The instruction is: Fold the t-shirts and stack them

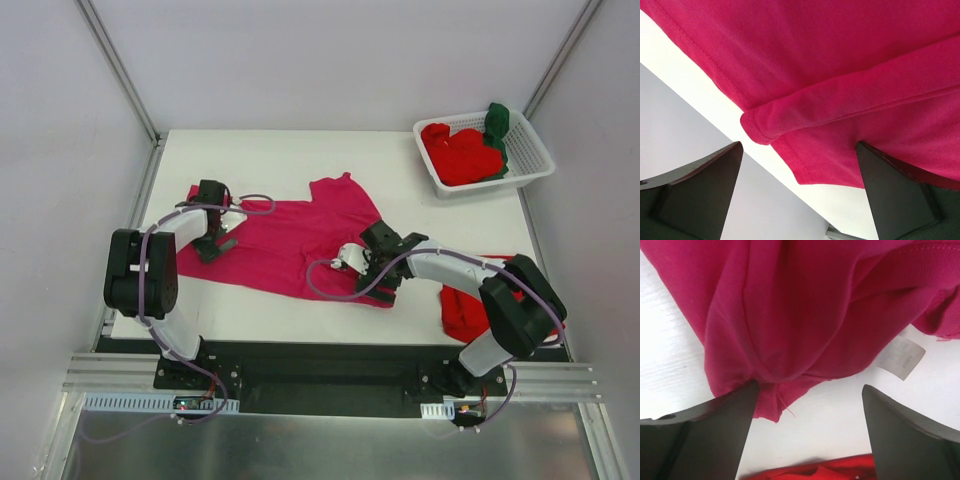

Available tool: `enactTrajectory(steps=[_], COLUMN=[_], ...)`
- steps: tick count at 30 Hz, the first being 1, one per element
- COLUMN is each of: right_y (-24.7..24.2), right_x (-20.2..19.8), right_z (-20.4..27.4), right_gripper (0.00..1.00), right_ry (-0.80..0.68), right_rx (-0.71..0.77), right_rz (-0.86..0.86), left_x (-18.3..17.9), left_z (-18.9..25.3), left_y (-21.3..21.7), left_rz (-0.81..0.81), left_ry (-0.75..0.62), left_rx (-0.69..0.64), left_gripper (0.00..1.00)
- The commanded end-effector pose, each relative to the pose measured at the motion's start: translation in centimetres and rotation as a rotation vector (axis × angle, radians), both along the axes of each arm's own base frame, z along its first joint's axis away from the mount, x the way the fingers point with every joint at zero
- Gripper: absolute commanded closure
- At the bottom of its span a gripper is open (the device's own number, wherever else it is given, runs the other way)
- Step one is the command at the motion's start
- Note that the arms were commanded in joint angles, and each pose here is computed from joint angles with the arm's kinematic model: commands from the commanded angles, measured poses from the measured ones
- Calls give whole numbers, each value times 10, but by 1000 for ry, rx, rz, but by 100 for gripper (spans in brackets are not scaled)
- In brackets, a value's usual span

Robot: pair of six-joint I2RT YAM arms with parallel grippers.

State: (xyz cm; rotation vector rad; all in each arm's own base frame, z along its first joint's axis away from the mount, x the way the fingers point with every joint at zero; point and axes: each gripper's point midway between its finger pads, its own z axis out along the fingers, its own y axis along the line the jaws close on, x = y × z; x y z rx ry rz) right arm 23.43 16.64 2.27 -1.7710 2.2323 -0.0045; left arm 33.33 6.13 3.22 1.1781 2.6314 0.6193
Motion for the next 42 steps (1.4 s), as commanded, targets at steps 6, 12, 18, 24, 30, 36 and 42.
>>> enactTrajectory(steps=[6,12,18,24,30,36,42], right_y=[-28,-39,-53,-53,-37,-22,-7], right_x=[15,27,29,22,29,39,50], right_z=[-1,-2,-3,9,44,68,76], right_gripper=[12,12,12,12,11,11,11], right_ry=[-139,-203,-185,-123,-106,-136,-163], right_rx=[-119,-164,-222,-179,-102,-32,45], right_rz=[9,43,64,49,-12,-24,-53], left_x=[-59,-91,-100,-81,-36,-4,8], left_z=[-20,-25,-22,-9,41,80,73], left_y=[1,4,5,-3,-23,-33,-38], left_rz=[22,14,25,46,147,150,166], left_ry=[129,174,167,102,-48,-169,-158], left_rx=[-26,-14,-14,-59,-178,-217,-239], left_gripper=[1,1,1,1,1,1,1])
